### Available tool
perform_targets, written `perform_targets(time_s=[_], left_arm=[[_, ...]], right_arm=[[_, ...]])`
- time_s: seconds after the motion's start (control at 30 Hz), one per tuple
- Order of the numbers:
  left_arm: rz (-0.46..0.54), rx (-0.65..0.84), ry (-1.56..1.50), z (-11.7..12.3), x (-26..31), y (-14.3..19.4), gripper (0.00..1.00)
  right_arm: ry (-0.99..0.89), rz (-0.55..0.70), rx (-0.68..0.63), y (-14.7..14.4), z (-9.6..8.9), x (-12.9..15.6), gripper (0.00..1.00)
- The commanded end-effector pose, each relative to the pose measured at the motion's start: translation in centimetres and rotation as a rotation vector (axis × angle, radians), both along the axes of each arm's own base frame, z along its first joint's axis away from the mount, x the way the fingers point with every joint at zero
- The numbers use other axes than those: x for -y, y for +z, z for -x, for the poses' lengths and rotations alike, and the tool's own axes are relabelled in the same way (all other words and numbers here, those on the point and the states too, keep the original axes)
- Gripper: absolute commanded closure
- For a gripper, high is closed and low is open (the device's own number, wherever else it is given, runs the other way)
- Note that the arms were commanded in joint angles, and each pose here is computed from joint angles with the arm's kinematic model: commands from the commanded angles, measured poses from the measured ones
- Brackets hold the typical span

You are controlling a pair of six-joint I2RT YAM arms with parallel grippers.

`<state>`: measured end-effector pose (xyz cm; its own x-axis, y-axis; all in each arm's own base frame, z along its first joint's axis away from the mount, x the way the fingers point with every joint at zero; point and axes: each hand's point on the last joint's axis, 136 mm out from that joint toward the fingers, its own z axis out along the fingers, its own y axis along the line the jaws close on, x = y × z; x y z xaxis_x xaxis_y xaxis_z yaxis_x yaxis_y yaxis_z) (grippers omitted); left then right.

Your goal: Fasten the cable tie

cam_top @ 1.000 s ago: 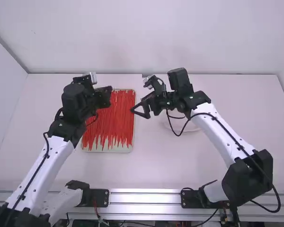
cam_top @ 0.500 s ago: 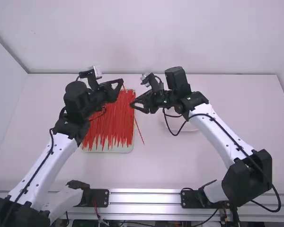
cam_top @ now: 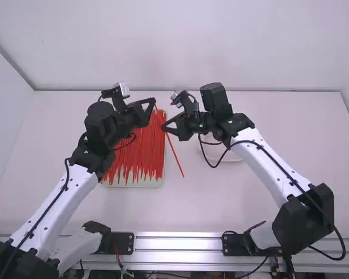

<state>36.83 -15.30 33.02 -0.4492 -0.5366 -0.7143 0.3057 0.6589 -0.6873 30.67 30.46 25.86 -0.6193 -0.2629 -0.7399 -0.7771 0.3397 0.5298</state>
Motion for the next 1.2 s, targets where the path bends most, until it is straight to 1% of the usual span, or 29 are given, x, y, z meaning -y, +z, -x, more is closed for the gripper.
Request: perform_targets(time_s=[0.0, 0.03, 0.07, 0.13, 0.17, 0.23, 0.27, 0.33, 0.37, 0.4, 0.43, 0.47, 0.5, 0.57, 0.63, 0.7, 0.77, 0.8, 0.87, 1.0, 1.03, 1.17], left_arm=[[0.002, 0.004, 0.004, -0.1, 0.1, 0.1, 0.98], [0.000, 0.008, 0.007, -0.1, 0.0, 0.1, 0.98], [-0.003, 0.014, 0.012, -0.2, -0.2, 0.2, 0.94], [-0.018, 0.044, 0.027, -0.5, -0.9, 0.7, 0.75], [-0.014, 0.052, 0.030, -0.5, -1.3, 1.0, 0.68], [-0.019, 0.070, 0.027, -0.4, -1.9, 1.4, 0.60], [-0.039, 0.105, 0.012, -0.4, -2.3, 1.9, 0.56], [-0.046, 0.157, -0.024, -0.3, -3.5, 2.9, 0.50], [-0.045, 0.160, -0.025, -0.3, -3.6, 3.0, 0.50], [-0.057, 0.194, -0.049, -0.2, -4.2, 3.5, 0.44], [-0.074, 0.226, -0.075, 0.0, -4.3, 3.9, 0.41], [-0.096, 0.270, -0.115, 0.2, -4.3, 4.3, 0.35], [-0.101, 0.282, -0.127, 0.2, -4.3, 4.4, 0.34], [-0.122, 0.342, -0.201, 0.3, -4.0, 5.1, 0.26], [-0.129, 0.358, -0.273, -0.2, -3.6, 5.7, 0.23], [-0.145, 0.377, -0.329, -0.3, -3.0, 6.0, 0.21], [-0.162, 0.415, -0.453, -0.5, -1.5, 6.8, 0.18], [-0.168, 0.434, -0.520, -0.6, -0.9, 7.3, 0.09], [-0.172, 0.463, -0.606, -0.8, -0.1, 8.2, 0.01], [-0.181, 0.531, -0.749, -0.4, 1.4, 9.8, 0.00], [-0.186, 0.575, -0.812, 0.2, 2.3, 10.7, 0.00], [-0.204, 0.672, -0.906, 1.7, 4.1, 12.0, 0.03]], right_arm=[[0.005, -0.016, 0.019, 0.8, -0.4, -0.2, 1.00], [0.007, -0.016, 0.020, 0.9, -0.4, -0.3, 1.00], [0.004, -0.015, 0.024, 0.9, -0.4, -0.3, 1.00], [-0.005, -0.013, 0.044, 0.9, -0.9, 0.2, 1.00], [-0.010, -0.013, 0.056, 1.0, -1.3, 0.6, 1.00], [-0.026, -0.012, 0.058, 1.0, -1.8, 1.1, 1.00], [-0.040, -0.015, 0.063, 1.1, -2.2, 1.7, 1.00], [-0.031, -0.039, 0.087, 1.6, -2.7, 2.5, 1.00], [-0.032, -0.044, 0.088, 1.7, -2.8, 2.6, 1.00], [-0.035, -0.063, 0.096, 2.1, -3.2, 3.2, 1.00], [-0.032, -0.076, 0.110, 2.4, -3.5, 3.6, 1.00], [-0.015, -0.099, 0.141, 3.0, -3.7, 4.0, 1.00], [-0.011, -0.105, 0.149, 3.2, -3.7, 4.1, 1.00], [0.006, -0.144, 0.200, 4.2, -4.1, 4.7, 1.00], [0.019, -0.183, 0.261, 5.5, -4.6, 5.2, 1.00], [0.022, -0.198, 0.297, 6.1, -4.9, 5.5, 1.00], [0.046, -0.221, 0.382, 7.2, -5.1, 5.8, 1.00], [0.065, -0.234, 0.427, 7.7, -5.1, 5.8, 1.00], [0.081, -0.252, 0.479, 8.5, -5.1, 5.9, 1.00], [0.078, -0.275, 0.541, 9.8, -5.5, 6.0, 1.00], [0.084, -0.281, 0.569, 10.2, -5.5, 5.9, 1.00], [0.111, -0.298, 0.614, 10.9, -5.0, 5.1, 1.00]])
